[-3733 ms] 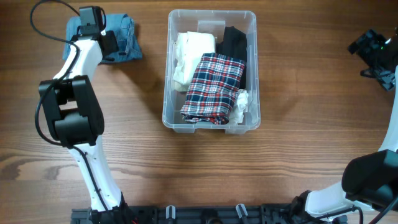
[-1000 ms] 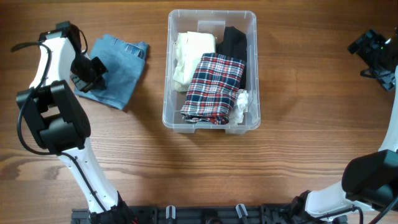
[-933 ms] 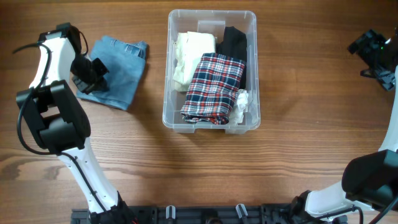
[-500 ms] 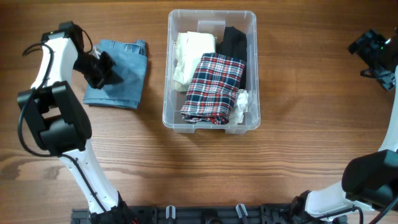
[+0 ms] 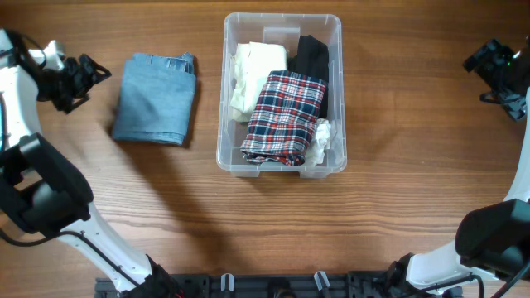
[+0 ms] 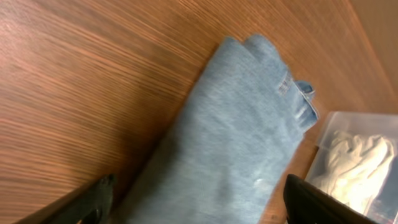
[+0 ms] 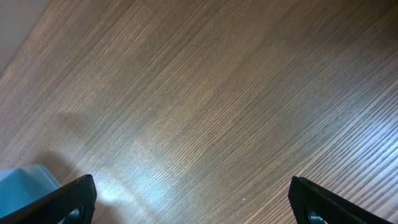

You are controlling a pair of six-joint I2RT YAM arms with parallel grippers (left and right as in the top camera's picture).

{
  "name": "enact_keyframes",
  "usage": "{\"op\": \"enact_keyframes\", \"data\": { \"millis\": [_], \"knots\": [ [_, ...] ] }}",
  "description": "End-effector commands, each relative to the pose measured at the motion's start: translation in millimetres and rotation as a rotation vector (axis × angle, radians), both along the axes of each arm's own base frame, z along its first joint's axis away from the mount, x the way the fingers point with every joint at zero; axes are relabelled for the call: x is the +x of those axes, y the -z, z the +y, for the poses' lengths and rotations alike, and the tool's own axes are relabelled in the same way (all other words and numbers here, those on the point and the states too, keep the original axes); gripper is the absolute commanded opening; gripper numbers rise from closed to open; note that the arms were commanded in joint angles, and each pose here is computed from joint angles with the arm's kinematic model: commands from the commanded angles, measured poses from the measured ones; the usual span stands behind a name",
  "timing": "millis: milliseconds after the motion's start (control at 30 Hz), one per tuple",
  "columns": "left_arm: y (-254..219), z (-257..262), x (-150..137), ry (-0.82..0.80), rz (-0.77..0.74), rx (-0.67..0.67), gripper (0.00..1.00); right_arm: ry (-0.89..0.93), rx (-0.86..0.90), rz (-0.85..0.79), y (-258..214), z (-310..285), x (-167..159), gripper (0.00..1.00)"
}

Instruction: Pack container

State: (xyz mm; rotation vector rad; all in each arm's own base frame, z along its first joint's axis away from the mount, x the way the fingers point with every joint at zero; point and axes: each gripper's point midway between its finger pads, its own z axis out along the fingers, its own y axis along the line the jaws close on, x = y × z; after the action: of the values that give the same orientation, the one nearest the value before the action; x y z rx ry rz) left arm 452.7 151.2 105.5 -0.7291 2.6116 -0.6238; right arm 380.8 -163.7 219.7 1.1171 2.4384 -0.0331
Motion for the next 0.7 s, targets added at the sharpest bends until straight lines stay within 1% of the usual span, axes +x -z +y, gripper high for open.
{"op": "enact_keyframes", "data": {
  "millis": [0, 133, 233, 467, 667],
  "knots": [
    [6.4, 1.1, 2.4, 0.141, -0.073, 0.028, 0.91, 0.006, 0.016, 0.002, 4.0, 1.7, 1.7, 1.0],
    [22.4, -4.0, 6.6, 0.222, -0.092, 0.034, 0.91, 0.006, 0.016, 0.002, 4.0, 1.8, 1.7, 1.0],
    [39.7, -4.2, 8.2, 0.225, -0.076, 0.014, 0.91, 0.006, 0.016, 0.002, 4.0, 1.7, 1.7, 1.0],
    [73.0, -18.4, 7.6, 0.254, -0.058, -0.098, 0.88, 0.006, 0.016, 0.002, 4.0, 1.7, 1.7, 1.0],
    [91.0, -24.8, 4.5, 0.253, -0.033, -0.155, 0.88, 0.006, 0.016, 0.001, 4.0, 1.7, 1.7, 1.0]
  ]
}}
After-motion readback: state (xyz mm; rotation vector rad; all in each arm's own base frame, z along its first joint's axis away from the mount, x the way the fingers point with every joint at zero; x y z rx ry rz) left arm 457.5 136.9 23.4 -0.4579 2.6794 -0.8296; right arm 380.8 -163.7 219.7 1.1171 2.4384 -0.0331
